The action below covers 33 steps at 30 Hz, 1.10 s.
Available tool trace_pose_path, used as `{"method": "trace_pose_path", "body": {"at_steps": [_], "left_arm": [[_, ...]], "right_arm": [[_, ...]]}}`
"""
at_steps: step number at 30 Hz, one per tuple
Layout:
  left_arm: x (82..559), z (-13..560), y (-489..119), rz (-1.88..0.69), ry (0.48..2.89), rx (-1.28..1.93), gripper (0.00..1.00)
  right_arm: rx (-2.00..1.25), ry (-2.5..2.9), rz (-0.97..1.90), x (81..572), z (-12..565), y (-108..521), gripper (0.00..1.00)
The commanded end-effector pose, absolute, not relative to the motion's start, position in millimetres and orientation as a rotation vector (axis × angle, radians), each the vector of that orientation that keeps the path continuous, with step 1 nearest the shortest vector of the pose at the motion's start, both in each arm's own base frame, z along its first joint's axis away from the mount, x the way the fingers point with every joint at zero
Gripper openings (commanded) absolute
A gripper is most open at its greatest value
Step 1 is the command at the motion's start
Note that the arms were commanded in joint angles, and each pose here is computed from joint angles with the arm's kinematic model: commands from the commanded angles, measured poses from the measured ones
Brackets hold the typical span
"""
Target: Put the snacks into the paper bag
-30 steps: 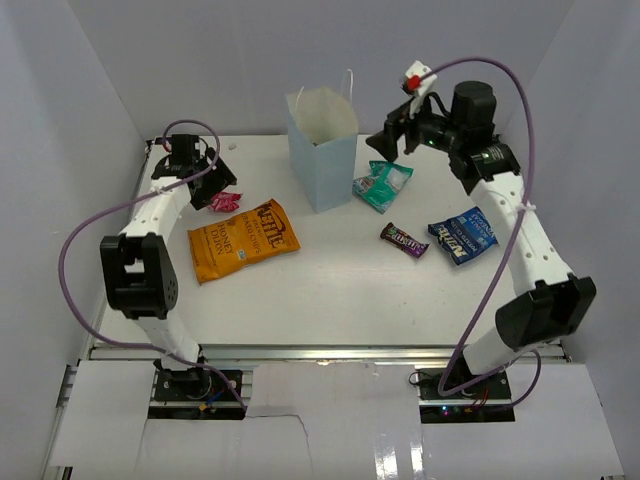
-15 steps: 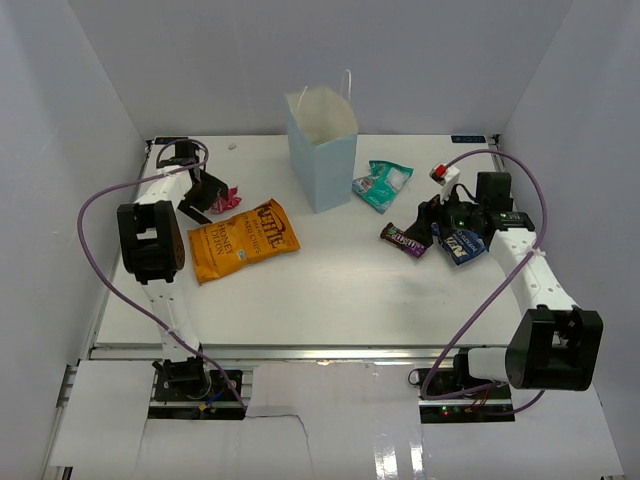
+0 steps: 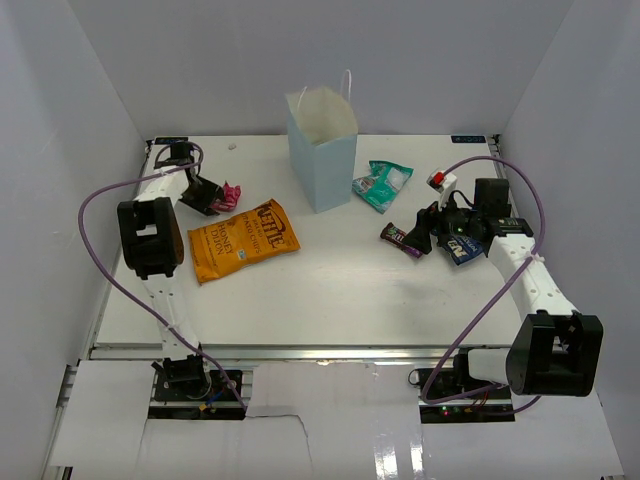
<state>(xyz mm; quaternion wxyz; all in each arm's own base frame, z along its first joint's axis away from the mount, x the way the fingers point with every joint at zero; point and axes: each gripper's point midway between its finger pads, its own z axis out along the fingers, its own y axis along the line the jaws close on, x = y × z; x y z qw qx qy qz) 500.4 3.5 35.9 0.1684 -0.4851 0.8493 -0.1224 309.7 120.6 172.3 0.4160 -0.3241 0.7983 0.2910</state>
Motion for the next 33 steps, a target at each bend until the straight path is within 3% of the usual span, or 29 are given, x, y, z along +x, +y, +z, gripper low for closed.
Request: {"method": "trace_pose_path", "body": {"at_steps": [1, 2, 10, 18, 33], "left_arm": [[515.1, 51.0, 3.3, -0.441, 2.384, -1.320, 0.48], [513.4, 50.3, 3.0, -0.447, 2.388, -1.317, 0.39], [522.8, 83.0, 0.5, -0.580, 2.322, -1.112, 0.00], [527.1, 153.3, -20.4, -0.781, 2.142, -0.847, 0.00], [509.1, 250.8, -58.7, -1.115, 1.925, -0.663, 0.00]], "right_arm": [[-0.843, 1.951, 0.742, 308.3, 180.3, 124.4, 0.83], [-0.844, 1.952, 0.747, 307.5, 180.2, 124.7, 0.83], [-0.849, 1.947, 0.774, 300.6, 182.5, 127.4, 0.82], [-0.860, 1.921, 0.770, 300.2, 190.3, 128.5, 0.82], [-0.875, 1.896, 0.751, 300.5, 196.1, 128.2, 0.82]]}}
